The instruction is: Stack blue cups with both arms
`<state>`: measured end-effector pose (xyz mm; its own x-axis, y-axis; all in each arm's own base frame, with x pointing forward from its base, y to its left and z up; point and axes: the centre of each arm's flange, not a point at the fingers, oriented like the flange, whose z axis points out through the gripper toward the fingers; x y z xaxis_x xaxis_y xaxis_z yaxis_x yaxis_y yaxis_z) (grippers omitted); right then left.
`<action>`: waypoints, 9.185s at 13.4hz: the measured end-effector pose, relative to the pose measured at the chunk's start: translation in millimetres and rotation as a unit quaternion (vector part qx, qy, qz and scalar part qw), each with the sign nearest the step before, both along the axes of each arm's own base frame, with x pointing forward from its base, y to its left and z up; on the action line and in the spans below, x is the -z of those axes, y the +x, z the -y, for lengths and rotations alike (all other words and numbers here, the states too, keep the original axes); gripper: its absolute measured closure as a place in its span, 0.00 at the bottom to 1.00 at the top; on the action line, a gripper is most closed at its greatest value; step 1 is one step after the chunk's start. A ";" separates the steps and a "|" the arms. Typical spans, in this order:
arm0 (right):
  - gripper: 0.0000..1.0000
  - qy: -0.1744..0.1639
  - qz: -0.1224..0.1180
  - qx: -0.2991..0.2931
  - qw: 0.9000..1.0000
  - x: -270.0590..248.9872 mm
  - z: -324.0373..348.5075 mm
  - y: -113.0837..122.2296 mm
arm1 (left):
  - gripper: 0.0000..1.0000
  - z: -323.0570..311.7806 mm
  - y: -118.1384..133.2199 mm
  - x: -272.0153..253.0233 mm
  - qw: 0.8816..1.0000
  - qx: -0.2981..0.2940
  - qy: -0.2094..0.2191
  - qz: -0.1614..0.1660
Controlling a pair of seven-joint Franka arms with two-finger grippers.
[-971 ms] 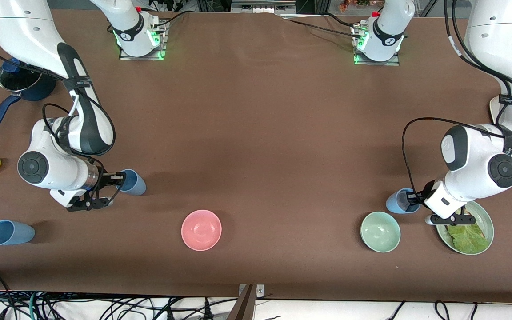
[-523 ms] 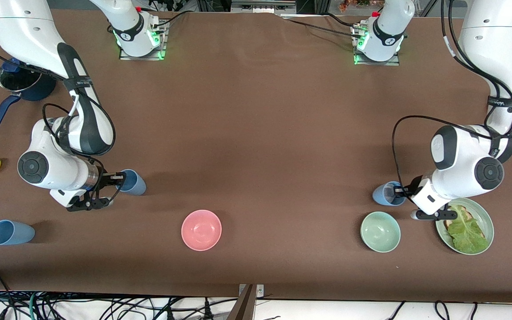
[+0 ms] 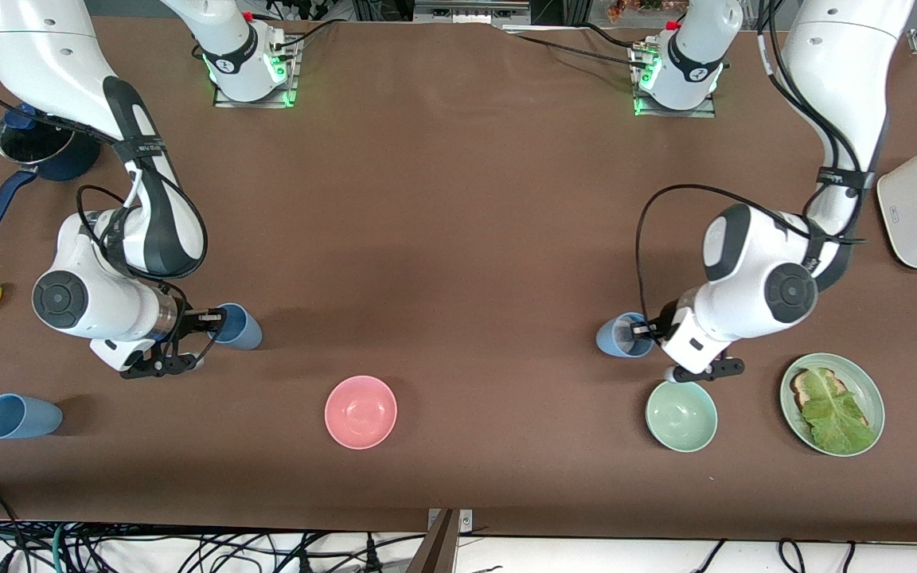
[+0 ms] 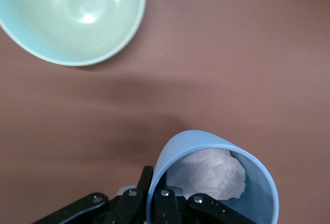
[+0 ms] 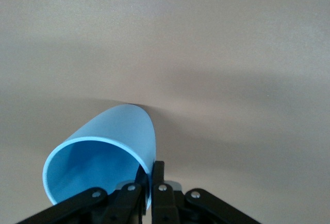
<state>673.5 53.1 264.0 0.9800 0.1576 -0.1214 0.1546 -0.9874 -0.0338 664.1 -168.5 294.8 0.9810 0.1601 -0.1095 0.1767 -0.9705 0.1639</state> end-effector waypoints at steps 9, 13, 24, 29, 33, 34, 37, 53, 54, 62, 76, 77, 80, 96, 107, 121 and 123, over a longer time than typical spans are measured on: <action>0.95 0.002 0.021 -0.002 1.000 -18.9 -3.6 9.4 | 0.95 163.1 -64.0 -32.0 0.997 -0.060 0.054 0.013; 0.95 0.003 0.031 -0.006 1.000 -30.5 -8.9 14.9 | 0.95 215.7 -97.7 -29.1 0.995 -0.059 0.081 0.027; 0.95 -0.004 0.015 -0.021 1.000 -75.7 -24.4 24.8 | 0.95 276.9 -132.4 22.2 0.994 -0.086 0.058 0.028; 0.95 -0.012 0.008 -0.029 0.999 -94.2 -30.6 26.8 | 0.95 275.7 -127.8 38.5 0.994 -0.092 0.048 0.030; 0.95 -0.013 -0.004 -0.032 0.999 -115.6 -35.5 27.2 | 0.94 276.1 -127.1 50.0 0.994 -0.093 0.044 0.029; 0.95 -0.014 -0.006 -0.035 0.999 -122.1 -39.6 27.0 | 0.89 276.1 -126.9 50.3 0.994 -0.094 0.044 0.030; 0.95 -0.015 -0.008 -0.042 0.999 -141.1 -48.6 26.9 | 0.74 274.9 -125.5 50.0 0.994 -0.096 0.043 0.030; 0.95 -0.016 -0.007 0.005 1.000 -187.3 -171.6 -2.3 | 0.37 255.9 -116.6 -36.7 0.990 -0.131 0.051 0.018; 0.95 -0.017 -0.007 0.011 1.000 -187.4 -180.4 -5.4 | 0.37 248.9 -114.1 -48.8 0.989 -0.135 0.052 0.015; 0.95 -0.024 0.005 0.053 0.998 -194.6 -280.6 -46.8 | 0.34 124.8 -58.2 -170.3 0.992 -0.094 0.079 -0.005; 0.95 0.032 0.043 0.094 0.994 -176.0 -436.8 -119.3 | 0.31 -139.2 -15.3 -271.4 0.985 0.141 0.095 -0.001; 0.95 0.035 0.048 0.094 0.994 -163.8 -444.5 -118.8 | 0.31 -154.9 -16.2 -274.3 0.983 0.155 0.099 -0.001; 0.95 0.037 0.052 0.096 0.993 -142.1 -448.7 -113.0 | 0.30 -181.2 -18.2 -279.0 0.976 0.193 0.105 0.002; 0.95 0.019 0.039 0.087 0.995 -114.9 -447.0 -136.9 | 0.03 -172.6 -78.1 -263.9 0.965 0.231 0.121 0.019; 0.95 0.017 0.039 0.085 0.996 -98.2 -448.2 -142.1 | 0.00 -192.6 -97.2 -244.0 0.976 0.195 0.082 0.060; 0.31 0.040 0.069 0.112 0.990 -111.0 -424.3 -111.7 | 0.00 -206.8 -101.3 -259.1 0.986 0.130 0.065 0.086; 0.10 0.042 0.074 0.127 0.988 -135.9 -400.4 -98.1 | 0.00 -204.3 -101.1 -259.2 0.986 0.124 0.069 0.085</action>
<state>575.3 453.5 399.9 0.9953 -0.0929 0.0289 -0.0891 -0.9896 -0.1133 563.0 35.8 553.9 0.9942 -0.0860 0.0650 -0.0883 -0.9955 0.0338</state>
